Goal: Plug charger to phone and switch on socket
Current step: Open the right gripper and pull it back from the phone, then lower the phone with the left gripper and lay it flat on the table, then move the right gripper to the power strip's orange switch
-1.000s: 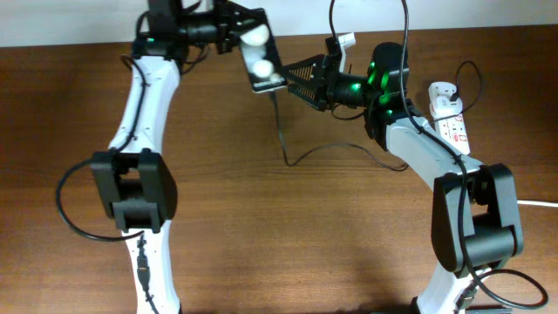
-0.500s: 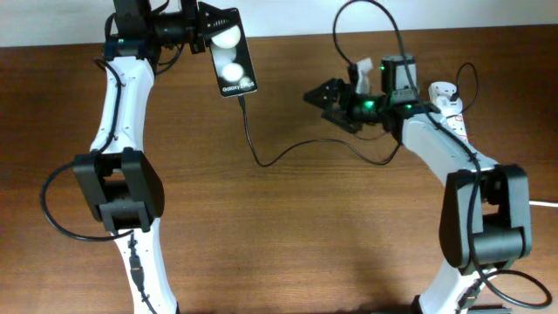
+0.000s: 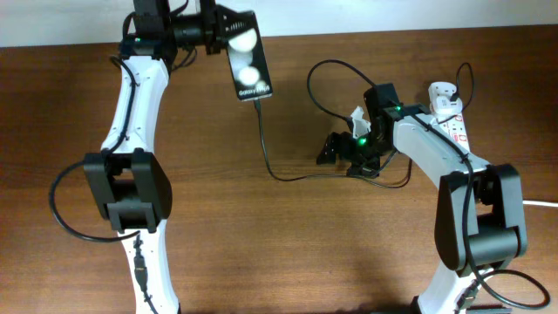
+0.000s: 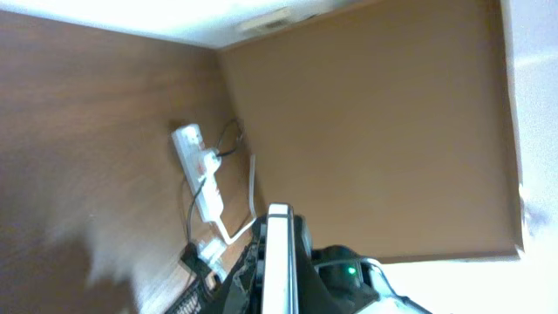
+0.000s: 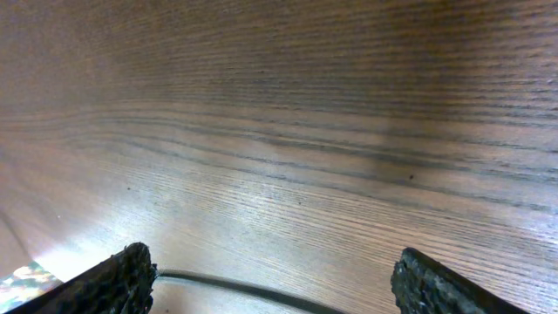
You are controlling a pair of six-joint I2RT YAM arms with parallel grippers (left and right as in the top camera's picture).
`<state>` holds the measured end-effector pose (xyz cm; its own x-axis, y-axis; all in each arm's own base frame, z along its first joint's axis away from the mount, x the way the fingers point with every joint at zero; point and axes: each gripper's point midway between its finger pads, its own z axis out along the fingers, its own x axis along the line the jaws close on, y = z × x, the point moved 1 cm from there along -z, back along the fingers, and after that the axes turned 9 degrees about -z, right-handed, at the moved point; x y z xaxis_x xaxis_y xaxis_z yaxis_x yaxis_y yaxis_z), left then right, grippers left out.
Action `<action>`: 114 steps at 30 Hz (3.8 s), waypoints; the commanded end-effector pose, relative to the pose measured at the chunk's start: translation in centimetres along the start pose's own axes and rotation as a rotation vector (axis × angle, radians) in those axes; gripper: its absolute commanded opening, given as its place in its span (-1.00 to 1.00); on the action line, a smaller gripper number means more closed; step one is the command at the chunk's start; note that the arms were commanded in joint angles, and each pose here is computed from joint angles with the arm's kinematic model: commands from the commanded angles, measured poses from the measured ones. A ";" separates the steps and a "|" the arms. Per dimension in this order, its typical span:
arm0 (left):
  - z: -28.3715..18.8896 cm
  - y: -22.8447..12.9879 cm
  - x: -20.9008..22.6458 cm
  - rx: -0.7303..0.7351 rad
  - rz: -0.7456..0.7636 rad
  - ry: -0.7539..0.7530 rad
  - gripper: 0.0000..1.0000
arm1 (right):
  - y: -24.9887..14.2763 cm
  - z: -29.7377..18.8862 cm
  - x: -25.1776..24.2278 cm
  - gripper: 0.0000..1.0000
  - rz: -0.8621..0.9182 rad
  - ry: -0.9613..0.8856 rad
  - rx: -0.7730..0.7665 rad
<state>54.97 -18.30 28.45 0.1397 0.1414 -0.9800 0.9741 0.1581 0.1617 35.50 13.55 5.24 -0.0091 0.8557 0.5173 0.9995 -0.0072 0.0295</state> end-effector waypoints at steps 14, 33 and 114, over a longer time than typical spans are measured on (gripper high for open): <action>5.8 -6.0 11.7 0.027 0.050 0.574 -1.00 | -0.7 -0.4 0.2 0.79 -0.031 -0.009 0.023; 10.3 -8.8 14.7 0.044 0.013 0.595 -1.00 | 3.5 -0.8 0.6 0.80 0.000 0.011 -0.152; -9.2 -12.9 -5.2 -0.212 0.261 1.132 0.98 | 6.2 -16.9 1.9 0.97 -0.063 -0.046 -0.329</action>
<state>39.96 -12.63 32.08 -0.0151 0.9580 -0.2862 0.8845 0.1463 0.4429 41.34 6.57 19.37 -0.0045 0.8714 0.4906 0.9456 -0.1559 0.2856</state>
